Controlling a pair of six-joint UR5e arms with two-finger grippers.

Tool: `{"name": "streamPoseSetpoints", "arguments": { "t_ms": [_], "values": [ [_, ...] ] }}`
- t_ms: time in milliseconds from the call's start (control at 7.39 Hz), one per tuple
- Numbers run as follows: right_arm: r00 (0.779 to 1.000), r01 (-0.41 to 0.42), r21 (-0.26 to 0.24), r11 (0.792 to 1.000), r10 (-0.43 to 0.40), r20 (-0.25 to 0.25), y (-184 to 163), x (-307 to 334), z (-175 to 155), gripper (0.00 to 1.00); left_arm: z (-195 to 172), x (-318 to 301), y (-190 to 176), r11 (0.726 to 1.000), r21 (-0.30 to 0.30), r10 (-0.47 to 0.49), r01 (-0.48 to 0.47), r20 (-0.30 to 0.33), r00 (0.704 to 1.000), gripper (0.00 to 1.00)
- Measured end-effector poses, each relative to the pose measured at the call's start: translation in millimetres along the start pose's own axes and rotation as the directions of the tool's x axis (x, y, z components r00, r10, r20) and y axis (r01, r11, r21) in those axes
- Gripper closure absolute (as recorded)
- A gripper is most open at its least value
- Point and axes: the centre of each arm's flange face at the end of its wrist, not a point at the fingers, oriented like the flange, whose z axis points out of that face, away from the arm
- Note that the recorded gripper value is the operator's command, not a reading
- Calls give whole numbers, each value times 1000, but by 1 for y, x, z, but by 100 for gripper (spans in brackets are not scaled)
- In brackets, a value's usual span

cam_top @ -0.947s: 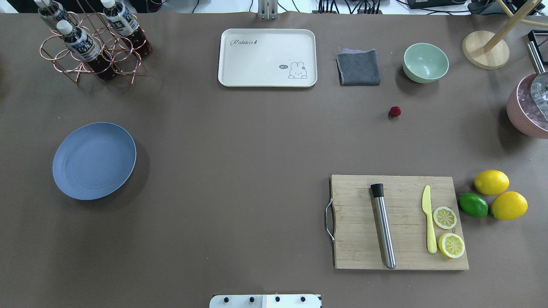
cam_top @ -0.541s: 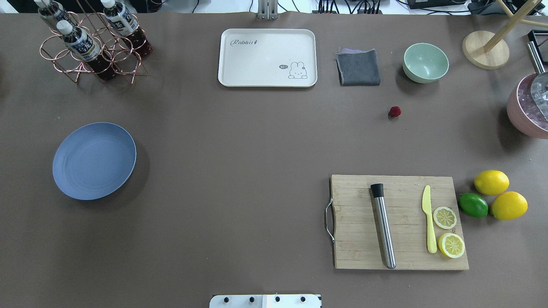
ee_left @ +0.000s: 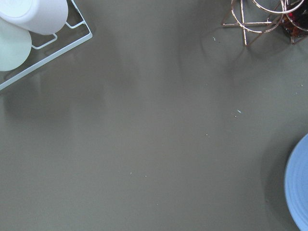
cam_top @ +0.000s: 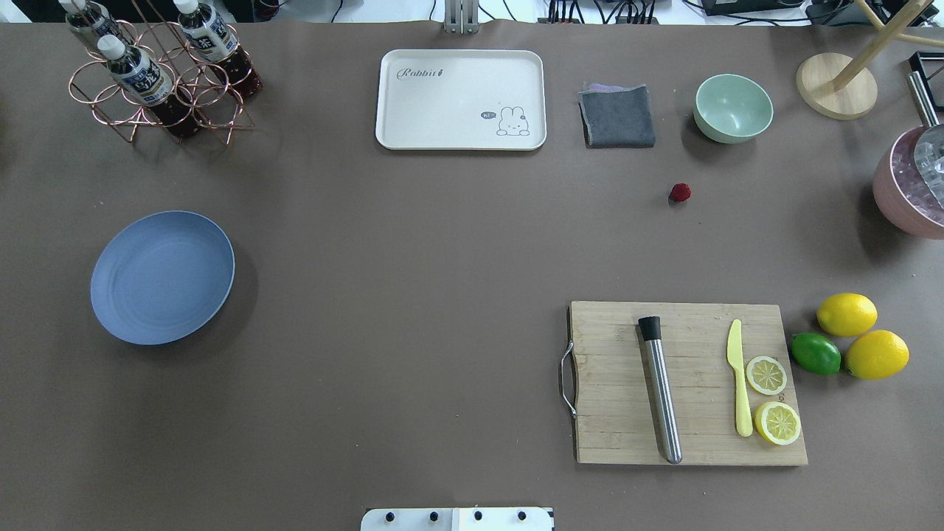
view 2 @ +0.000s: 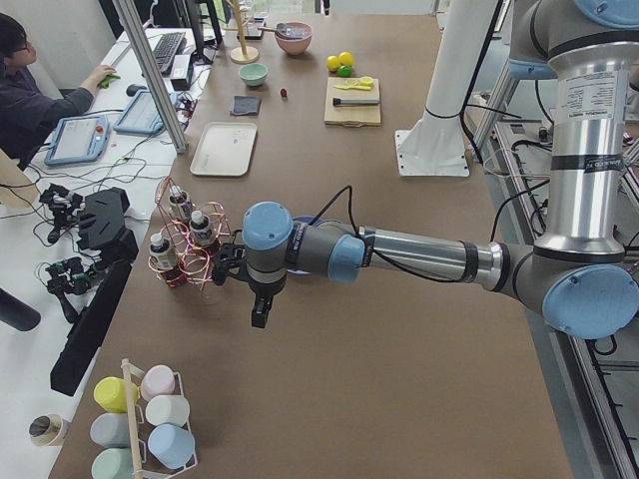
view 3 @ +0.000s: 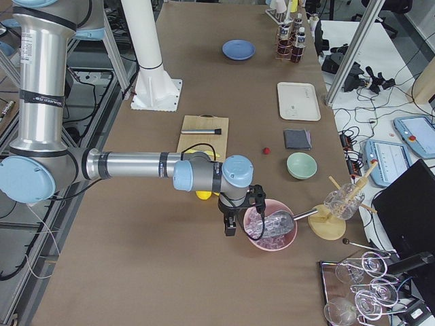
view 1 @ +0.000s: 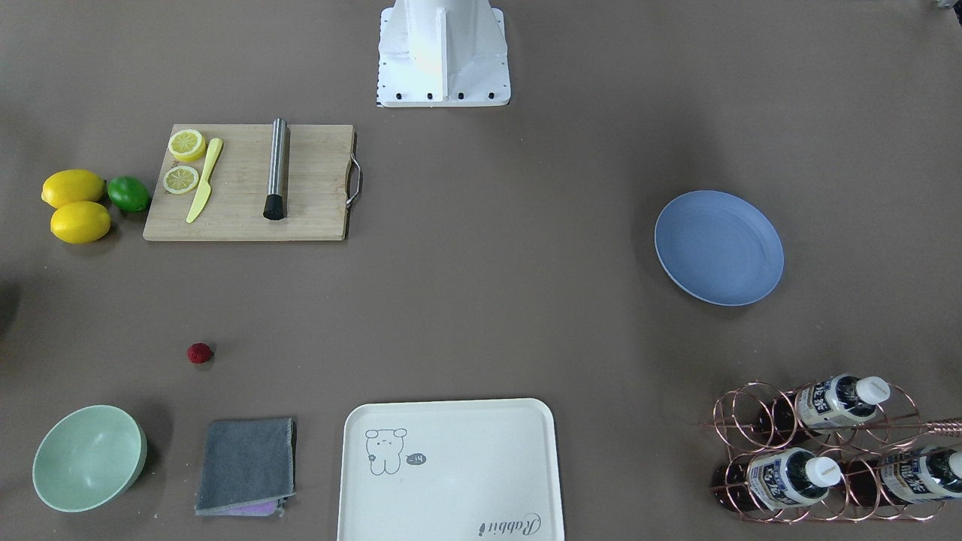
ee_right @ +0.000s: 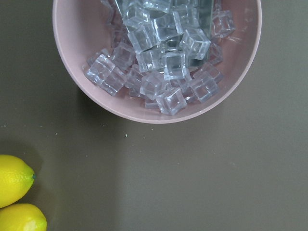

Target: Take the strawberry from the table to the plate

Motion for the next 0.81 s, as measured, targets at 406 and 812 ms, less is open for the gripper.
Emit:
{"name": "streamPoseSetpoints", "arguments": {
  "t_ms": [406, 812],
  "values": [
    [999, 12, 29, 1000, -14, 40, -21, -15, -12, 0, -12, 23, -19, 999, 51, -5, 10, -103, 995, 0],
    [990, 91, 103, 990, -101, 96, -75, -71, -47, 0, -6, 61, -42, 995, 98, 4, 15, -185, 983, 2]
  ]
}}
